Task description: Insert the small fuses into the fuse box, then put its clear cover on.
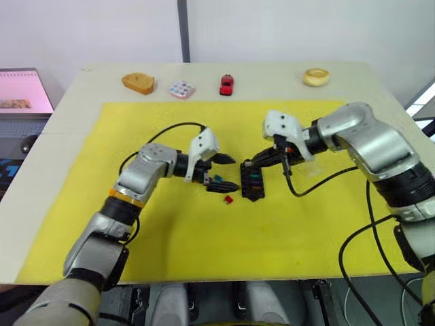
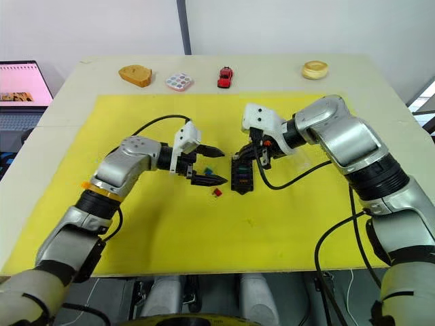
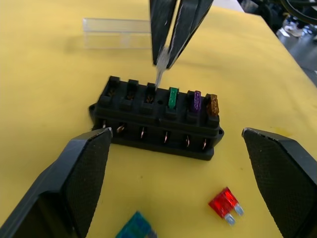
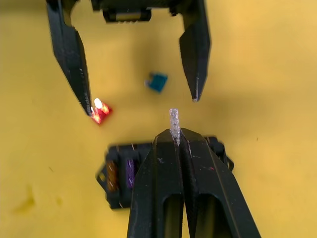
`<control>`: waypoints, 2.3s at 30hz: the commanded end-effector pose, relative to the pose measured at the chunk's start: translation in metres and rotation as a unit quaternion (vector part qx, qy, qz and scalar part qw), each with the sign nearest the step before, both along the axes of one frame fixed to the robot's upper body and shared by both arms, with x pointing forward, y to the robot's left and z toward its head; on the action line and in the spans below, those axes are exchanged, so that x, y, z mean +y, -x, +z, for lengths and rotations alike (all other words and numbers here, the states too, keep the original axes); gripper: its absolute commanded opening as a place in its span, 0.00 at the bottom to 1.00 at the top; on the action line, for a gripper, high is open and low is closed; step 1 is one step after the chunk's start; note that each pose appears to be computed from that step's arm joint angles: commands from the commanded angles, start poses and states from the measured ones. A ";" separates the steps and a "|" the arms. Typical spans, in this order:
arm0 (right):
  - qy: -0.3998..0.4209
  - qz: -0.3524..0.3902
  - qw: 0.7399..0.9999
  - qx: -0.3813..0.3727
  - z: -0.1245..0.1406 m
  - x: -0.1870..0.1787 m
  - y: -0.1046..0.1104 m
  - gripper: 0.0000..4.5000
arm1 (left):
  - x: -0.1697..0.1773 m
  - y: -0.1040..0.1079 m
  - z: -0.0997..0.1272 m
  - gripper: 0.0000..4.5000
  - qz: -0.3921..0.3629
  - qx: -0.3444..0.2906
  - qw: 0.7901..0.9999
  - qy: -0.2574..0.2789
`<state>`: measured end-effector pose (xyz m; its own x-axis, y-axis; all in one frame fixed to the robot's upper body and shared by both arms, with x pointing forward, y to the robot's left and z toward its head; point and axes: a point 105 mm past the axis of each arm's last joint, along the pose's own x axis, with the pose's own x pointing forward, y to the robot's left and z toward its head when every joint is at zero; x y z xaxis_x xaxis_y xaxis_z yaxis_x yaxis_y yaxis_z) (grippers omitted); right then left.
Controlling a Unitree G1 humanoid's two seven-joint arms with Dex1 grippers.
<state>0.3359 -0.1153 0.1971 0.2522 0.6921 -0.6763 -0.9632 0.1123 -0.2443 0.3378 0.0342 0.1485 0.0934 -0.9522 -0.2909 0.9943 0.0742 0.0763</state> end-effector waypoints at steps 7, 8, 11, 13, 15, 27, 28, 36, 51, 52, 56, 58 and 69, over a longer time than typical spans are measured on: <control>0.012 0.000 1.000 -0.022 0.004 -0.008 -0.010 0.00 | -0.008 -0.004 0.006 0.99 -0.023 -0.033 0.999 -0.009; 0.011 -0.002 1.000 -0.022 0.004 -0.008 -0.011 0.00 | -0.008 -0.004 0.005 0.99 -0.024 -0.033 0.999 -0.010; 0.012 -0.005 1.000 -0.019 0.001 -0.008 -0.013 0.00 | -0.008 -0.005 0.003 0.99 -0.022 -0.035 0.999 -0.014; 0.015 -0.007 1.000 -0.015 -0.002 -0.009 -0.013 0.00 | -0.008 -0.006 0.003 0.99 -0.020 -0.036 0.999 -0.014; 0.018 -0.011 1.000 -0.009 -0.005 -0.011 -0.013 0.00 | -0.008 -0.007 0.004 0.99 -0.017 -0.037 0.999 -0.014; 0.016 -0.003 1.000 -0.006 -0.002 -0.010 -0.008 0.00 | -0.008 -0.008 0.003 0.99 -0.015 -0.038 0.999 -0.016; 0.016 -0.004 1.000 -0.006 -0.002 -0.009 -0.008 0.00 | -0.009 -0.008 0.003 0.99 -0.015 -0.038 0.999 -0.015; 0.006 -0.006 1.000 -0.002 -0.002 -0.007 -0.006 0.00 | -0.009 -0.007 0.002 0.99 -0.017 -0.038 0.999 -0.014; -0.004 -0.017 1.000 0.009 0.003 -0.006 -0.002 0.00 | -0.010 -0.006 -0.002 0.99 -0.019 -0.035 0.999 -0.017; -0.004 -0.017 1.000 0.011 0.002 -0.006 -0.002 0.00 | -0.010 -0.006 -0.002 0.99 -0.018 -0.035 0.999 -0.016; -0.003 -0.020 1.000 0.014 0.000 -0.005 0.000 0.00 | -0.010 -0.006 -0.001 0.99 -0.018 -0.035 0.999 -0.016; -0.001 -0.022 1.000 0.014 -0.001 -0.005 -0.001 0.00 | -0.010 -0.006 -0.001 0.99 -0.018 -0.036 0.999 -0.016; 0.009 -0.034 0.999 0.009 -0.008 -0.011 -0.006 0.00 | -0.010 -0.007 -0.001 0.99 -0.016 -0.036 0.999 -0.017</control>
